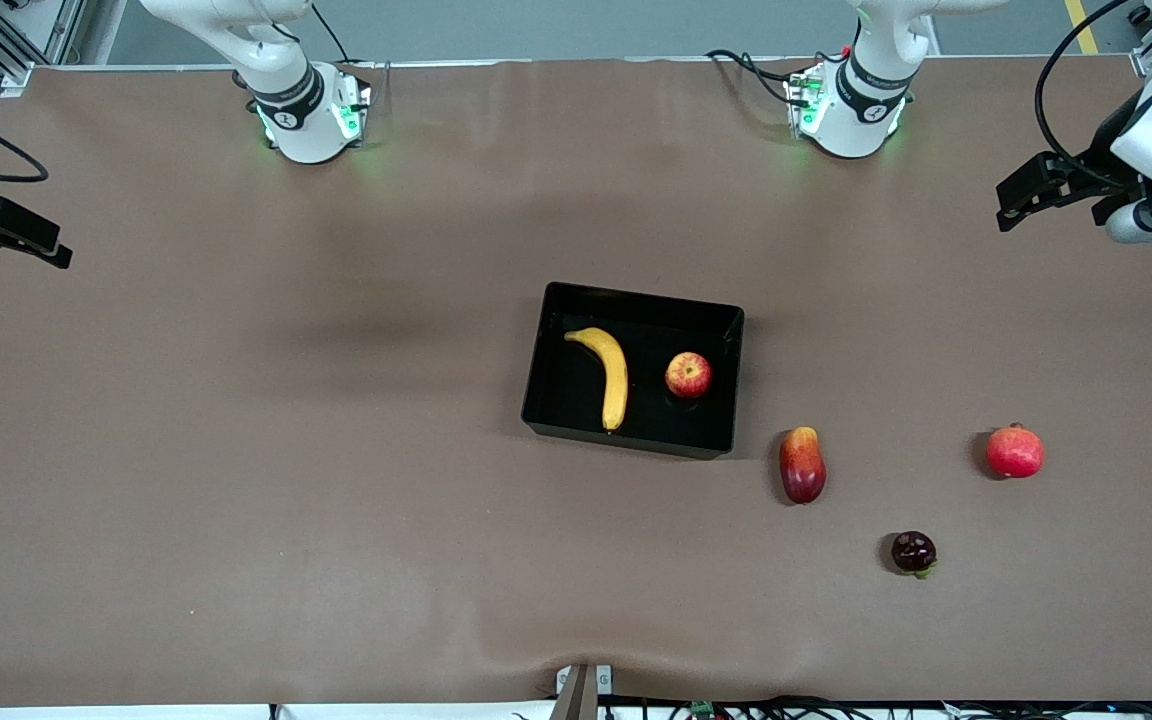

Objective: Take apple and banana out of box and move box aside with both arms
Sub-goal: 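Move the left gripper toward the red apple in the black box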

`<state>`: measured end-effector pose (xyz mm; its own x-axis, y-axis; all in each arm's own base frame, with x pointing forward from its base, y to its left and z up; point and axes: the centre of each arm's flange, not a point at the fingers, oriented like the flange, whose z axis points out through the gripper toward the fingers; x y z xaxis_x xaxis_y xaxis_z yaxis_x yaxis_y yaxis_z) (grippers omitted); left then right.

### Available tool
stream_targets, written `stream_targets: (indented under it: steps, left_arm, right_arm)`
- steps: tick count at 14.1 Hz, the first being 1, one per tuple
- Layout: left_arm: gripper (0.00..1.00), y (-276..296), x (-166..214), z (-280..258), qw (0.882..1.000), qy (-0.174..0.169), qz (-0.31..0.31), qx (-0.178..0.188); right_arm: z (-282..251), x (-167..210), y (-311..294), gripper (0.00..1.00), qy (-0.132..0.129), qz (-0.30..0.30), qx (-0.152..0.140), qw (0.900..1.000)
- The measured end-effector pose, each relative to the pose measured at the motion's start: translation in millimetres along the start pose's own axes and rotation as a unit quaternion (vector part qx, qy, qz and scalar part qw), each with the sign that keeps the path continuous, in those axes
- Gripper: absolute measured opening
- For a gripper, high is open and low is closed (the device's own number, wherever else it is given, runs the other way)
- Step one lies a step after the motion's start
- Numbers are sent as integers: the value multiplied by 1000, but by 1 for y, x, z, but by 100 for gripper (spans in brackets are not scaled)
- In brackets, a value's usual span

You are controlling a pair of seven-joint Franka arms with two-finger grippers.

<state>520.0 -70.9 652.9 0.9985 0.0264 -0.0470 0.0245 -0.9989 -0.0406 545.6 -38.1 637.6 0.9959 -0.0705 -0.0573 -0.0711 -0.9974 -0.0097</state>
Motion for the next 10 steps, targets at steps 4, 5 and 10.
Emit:
stream_targets:
  steps: [4, 5, 10]
  left_arm:
    - [100, 3, 1, 3, 1000, -3, 3, 0]
    - [100, 6, 5, 8, 1000, -8, 5, 1]
    - [100, 49, 39, 68, 998, -49, -37, 2]
  right_arm:
    - [-2, 0, 3, 100, 2, 2, -1, 1000]
    - [-3, 0, 4, 100, 3, 3, -1, 1000]
    - [-4, 0, 5, 100, 4, 5, 0, 1000]
